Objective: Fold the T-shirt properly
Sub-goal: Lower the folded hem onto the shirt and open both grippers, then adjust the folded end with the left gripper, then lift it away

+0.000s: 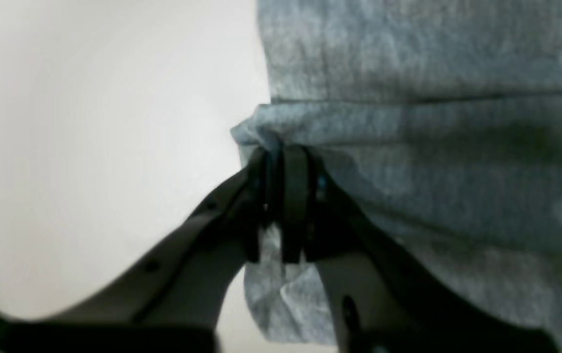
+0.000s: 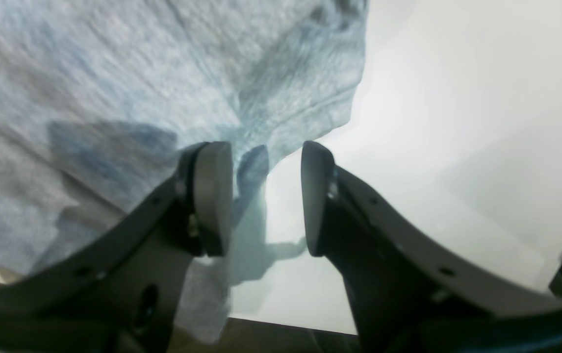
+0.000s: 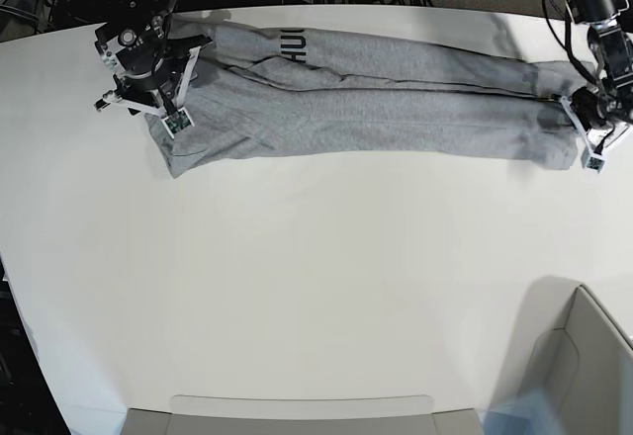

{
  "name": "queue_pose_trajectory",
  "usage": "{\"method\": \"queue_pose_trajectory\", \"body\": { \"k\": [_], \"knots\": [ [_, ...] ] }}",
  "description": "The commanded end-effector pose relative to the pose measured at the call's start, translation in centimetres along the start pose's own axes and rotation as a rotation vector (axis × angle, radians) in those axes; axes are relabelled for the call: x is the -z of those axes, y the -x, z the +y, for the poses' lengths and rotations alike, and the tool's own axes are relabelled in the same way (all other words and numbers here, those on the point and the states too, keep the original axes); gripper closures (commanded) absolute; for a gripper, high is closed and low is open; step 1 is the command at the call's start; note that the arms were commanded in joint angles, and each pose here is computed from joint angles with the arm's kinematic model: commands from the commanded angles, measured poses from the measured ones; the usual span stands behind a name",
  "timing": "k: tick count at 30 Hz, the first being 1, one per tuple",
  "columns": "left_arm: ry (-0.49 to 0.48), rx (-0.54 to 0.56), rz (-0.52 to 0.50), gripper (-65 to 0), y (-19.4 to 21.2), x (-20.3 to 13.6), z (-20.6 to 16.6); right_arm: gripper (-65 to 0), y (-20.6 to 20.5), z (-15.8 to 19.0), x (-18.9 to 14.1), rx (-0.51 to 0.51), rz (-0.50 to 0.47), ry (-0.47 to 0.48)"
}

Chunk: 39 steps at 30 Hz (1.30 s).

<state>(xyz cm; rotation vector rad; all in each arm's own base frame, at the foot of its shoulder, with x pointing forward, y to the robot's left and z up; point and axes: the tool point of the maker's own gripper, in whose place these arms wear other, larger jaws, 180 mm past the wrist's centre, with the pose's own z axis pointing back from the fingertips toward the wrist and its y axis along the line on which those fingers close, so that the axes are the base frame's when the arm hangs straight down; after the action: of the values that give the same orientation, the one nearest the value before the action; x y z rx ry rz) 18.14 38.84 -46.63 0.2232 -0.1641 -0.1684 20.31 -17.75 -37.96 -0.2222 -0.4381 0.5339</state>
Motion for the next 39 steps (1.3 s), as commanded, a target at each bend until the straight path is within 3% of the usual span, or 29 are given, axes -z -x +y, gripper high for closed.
{"method": "queue_pose_trajectory", "body": {
  "k": [1,3,9,12,18,22,27,32,39],
  "knots": [
    [-0.019,0.036,0.213,-11.7,5.4,0.8,-0.6,-23.4,-0.5,-0.4,-0.3,-0.018,-0.018,0.012],
    [-0.042,0.043,0.227,-16.0,5.7,0.7,-0.1,-23.4,-0.5,-0.4,-0.3,-0.018,-0.018,0.012],
    [-0.076,-0.072,0.203,-27.1,6.3,-0.2,2.4,-23.4,-0.5,-0.4,-0.3,-0.019,-0.018,0.013],
    [-0.109,-0.088,0.181,-30.4,5.5,-0.9,4.2,-23.4,-0.5,-0.4,-0.3,-0.019,-0.018,0.013],
    [-0.11,-0.084,0.184,-37.1,5.4,-1.0,4.3,-23.4,-0.5,-0.4,-0.3,-0.02,-0.018,0.012],
    [-0.079,-0.104,0.223,-36.4,6.0,-1.0,3.6,-23.4,-0.5,-0.4,-0.3,-0.02,-0.018,0.012],
    [0.045,-0.179,0.144,-36.3,4.0,-1.5,2.4,-23.4,-0.4,-0.3,-0.1,-0.02,-0.012,0.005],
    [0.072,-0.086,0.089,-35.5,-1.1,-3.2,1.0,-23.4,-0.2,0.0,0.6,-0.017,0.002,-0.012],
    [0.091,-0.08,0.002,-34.7,-3.4,-4.5,0.7,-23.4,-0.2,0.0,0.7,-0.017,0.004,-0.014]
  ]
}}
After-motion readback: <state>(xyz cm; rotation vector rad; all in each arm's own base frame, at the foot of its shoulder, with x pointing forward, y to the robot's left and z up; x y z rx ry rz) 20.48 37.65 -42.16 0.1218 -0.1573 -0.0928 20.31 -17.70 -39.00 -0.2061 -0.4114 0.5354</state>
